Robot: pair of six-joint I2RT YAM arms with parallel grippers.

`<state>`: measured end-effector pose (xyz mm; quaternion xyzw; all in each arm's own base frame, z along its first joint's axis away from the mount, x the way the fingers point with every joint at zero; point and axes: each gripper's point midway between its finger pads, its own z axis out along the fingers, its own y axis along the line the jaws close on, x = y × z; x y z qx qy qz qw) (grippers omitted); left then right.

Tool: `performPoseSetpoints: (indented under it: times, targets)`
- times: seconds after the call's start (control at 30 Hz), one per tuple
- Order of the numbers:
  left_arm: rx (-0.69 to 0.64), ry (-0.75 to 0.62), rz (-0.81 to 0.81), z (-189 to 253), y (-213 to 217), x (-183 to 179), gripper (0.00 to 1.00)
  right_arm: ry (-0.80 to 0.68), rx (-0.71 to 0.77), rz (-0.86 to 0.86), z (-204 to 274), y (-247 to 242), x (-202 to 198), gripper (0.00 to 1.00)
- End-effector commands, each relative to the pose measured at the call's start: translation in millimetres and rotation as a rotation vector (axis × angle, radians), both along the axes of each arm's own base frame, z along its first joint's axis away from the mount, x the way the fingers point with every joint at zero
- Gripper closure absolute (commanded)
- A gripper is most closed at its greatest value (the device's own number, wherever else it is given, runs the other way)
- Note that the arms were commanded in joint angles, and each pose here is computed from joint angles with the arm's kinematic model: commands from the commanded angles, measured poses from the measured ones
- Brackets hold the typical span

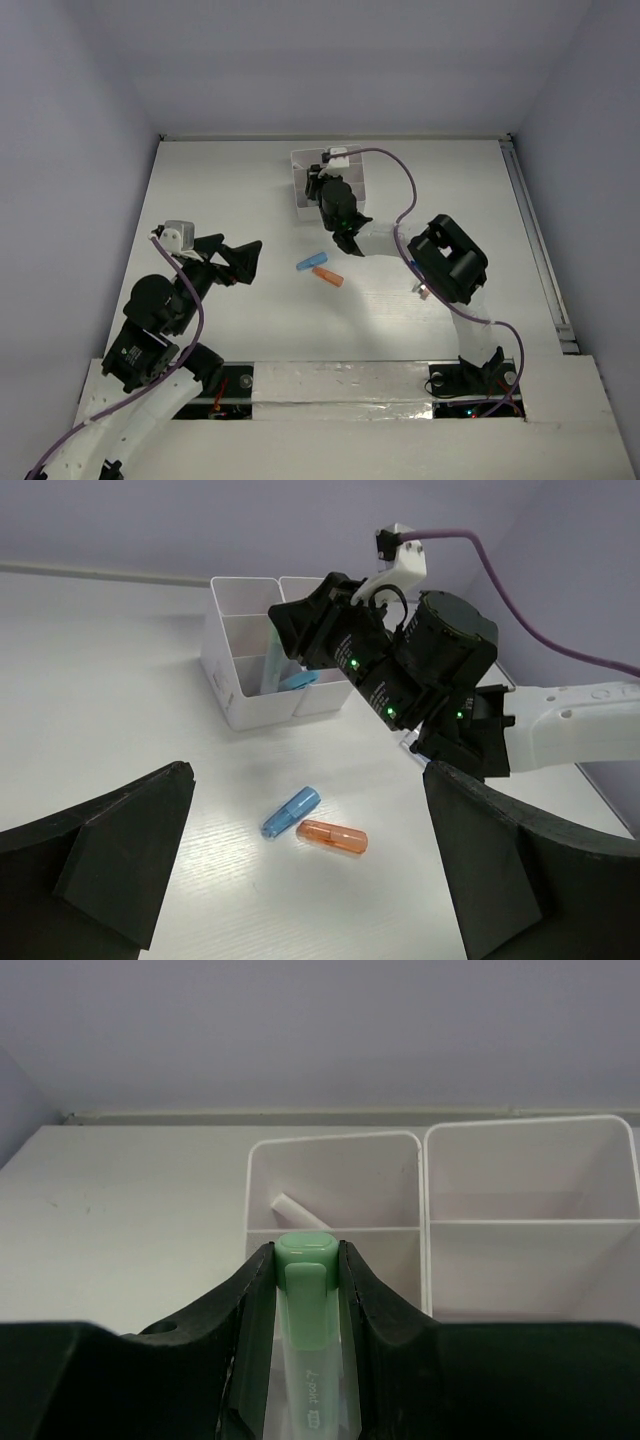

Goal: Sort the stationery into containers
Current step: Place the pen in the storage box, then pick up the stationery from the center of the board.

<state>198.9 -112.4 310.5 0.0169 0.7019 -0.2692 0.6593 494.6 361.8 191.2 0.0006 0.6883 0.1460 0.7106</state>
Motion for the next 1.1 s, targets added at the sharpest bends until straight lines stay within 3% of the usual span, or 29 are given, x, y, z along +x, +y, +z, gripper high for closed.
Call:
performPoseSetpoints:
  times: [0.0,0.2,0.3,0.43,0.6,0.77,1.07]
  targets:
    - [-0.008,-0.036,-0.005,9,-2,4,0.01,-0.067,0.064,-0.008,31,-9,-4,0.64]
    - [0.000,-0.030,-0.008,7,-2,8,0.01,-0.028,0.021,0.032,34,-10,-14,0.33]
    - [0.000,-0.030,0.004,7,0,9,0.01,-0.020,0.018,0.066,58,-16,-27,0.20]
    - [-0.001,-0.033,0.001,7,0,9,0.01,0.069,-0.055,0.190,54,-11,-52,0.18]
    - [-0.003,-0.038,0.007,9,2,10,0.01,0.334,-0.122,0.436,23,-8,-117,0.18]
    - [-0.001,-0.041,-0.005,10,0,13,0.01,0.617,-0.088,0.686,-35,-1,-190,0.01]
    - [0.000,-0.035,0.013,8,2,18,0.01,0.784,-0.046,0.678,-95,-5,-210,0.00]
